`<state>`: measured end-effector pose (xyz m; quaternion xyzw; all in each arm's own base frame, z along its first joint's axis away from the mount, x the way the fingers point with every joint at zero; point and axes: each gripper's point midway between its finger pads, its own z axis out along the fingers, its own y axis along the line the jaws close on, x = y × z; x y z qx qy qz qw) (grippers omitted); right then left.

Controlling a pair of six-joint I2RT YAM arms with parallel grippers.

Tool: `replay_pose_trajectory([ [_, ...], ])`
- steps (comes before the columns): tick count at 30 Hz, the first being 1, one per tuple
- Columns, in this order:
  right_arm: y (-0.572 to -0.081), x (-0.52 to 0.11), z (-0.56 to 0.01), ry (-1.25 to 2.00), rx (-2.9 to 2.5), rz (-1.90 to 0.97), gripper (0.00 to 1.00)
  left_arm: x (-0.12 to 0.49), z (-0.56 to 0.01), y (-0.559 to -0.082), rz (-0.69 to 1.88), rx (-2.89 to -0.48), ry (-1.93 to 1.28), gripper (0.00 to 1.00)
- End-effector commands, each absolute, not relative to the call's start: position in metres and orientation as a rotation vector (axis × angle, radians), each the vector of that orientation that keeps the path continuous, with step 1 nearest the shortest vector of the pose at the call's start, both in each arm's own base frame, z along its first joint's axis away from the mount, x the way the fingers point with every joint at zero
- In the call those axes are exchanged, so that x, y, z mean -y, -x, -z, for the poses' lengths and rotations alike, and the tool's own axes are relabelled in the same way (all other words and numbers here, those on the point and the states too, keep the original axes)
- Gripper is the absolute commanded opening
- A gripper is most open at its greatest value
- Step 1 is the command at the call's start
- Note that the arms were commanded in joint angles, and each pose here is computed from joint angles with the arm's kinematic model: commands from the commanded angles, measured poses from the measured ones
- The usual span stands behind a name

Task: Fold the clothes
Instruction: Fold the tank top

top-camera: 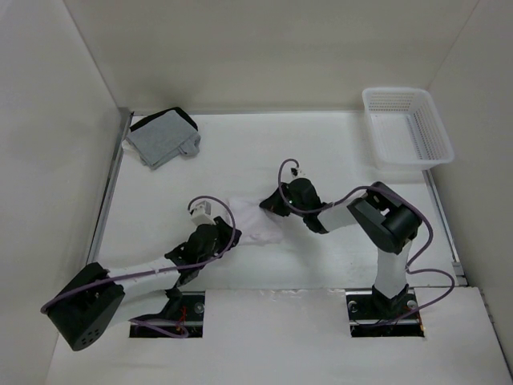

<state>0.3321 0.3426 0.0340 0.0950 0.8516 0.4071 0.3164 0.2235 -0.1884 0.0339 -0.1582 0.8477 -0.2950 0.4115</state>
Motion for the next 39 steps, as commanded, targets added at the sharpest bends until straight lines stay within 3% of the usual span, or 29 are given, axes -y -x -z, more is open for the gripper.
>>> replay_pose_trajectory([
  [1,-0.34,-0.357,-0.066,-0.275,-2.084,-1.303,0.06,0.186,-0.042,-0.22,0.802,-2.088,0.445,0.31],
  [7,-0.339,-0.349,-0.093,-0.287,-2.006,-1.423,0.15,0.177,-0.061,-0.217,0.807,-2.048,0.442,0.32],
  [12,-0.329,-0.336,-0.143,-0.231,-1.893,-1.459,0.28,0.157,-0.102,-0.227,0.724,-1.944,0.402,0.43],
  [18,-0.316,-0.307,-0.19,-0.159,-1.772,-1.408,0.4,0.128,-0.111,-0.242,0.543,-1.942,0.393,0.53],
  [27,-0.308,-0.203,-0.206,-0.197,-1.687,-0.865,0.66,0.101,-0.098,-0.249,0.456,-2.03,0.496,0.59],
  [30,-0.304,-0.16,-0.21,-0.29,-1.609,-0.711,0.79,0.084,-0.096,-0.252,0.434,-2.02,0.579,0.6],
  [33,-0.301,-0.119,-0.197,-0.424,-1.545,-0.608,0.82,0.071,-0.096,-0.255,0.429,-2.014,0.643,0.6],
  [39,-0.306,-0.101,-0.181,-0.505,-1.554,-0.612,0.75,0.059,-0.096,-0.258,0.425,-2.011,0.686,0.6],
])
